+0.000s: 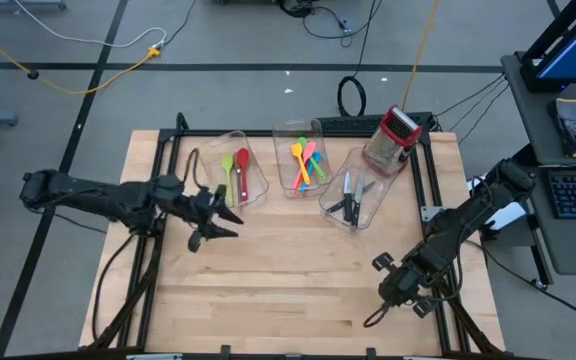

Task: Pick & Place Kitchen Items
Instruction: Put the black kitchen knife in the right bin

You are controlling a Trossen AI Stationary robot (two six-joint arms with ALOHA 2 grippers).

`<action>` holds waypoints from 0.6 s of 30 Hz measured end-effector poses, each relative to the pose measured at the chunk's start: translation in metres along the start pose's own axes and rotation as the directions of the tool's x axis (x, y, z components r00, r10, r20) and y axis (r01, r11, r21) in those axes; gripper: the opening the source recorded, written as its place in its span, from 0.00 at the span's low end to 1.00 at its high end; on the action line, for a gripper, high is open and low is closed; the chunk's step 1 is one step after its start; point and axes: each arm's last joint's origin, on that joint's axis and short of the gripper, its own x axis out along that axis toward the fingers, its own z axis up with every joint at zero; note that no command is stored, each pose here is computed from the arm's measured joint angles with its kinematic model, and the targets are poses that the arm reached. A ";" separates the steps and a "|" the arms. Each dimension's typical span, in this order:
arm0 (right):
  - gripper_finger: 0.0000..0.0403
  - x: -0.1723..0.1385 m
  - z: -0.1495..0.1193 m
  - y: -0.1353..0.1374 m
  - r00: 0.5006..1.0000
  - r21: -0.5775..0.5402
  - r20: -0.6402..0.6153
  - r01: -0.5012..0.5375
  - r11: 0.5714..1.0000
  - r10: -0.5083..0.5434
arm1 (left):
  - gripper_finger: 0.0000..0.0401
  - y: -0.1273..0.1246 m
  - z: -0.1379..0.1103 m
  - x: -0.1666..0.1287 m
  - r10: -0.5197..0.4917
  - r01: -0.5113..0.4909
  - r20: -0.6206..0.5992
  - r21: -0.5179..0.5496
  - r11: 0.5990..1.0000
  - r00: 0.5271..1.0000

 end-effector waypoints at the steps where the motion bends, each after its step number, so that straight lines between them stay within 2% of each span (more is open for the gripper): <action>1: 0.08 0.000 0.000 0.000 1.000 0.000 0.001 0.007 1.000 -0.007 | 0.43 -0.001 -0.004 -0.004 0.002 -0.002 0.004 0.002 1.000 1.000; 10: 0.30 0.018 -0.018 -0.005 0.997 0.006 -0.074 -0.014 1.000 0.015 | 0.43 -0.009 -0.044 -0.023 0.020 -0.009 0.121 -0.093 0.996 0.992; 18: 0.39 0.026 -0.027 -0.007 0.995 0.016 -0.103 -0.011 1.000 0.013 | 0.43 -0.014 -0.049 -0.024 0.017 0.001 0.147 -0.121 0.993 0.989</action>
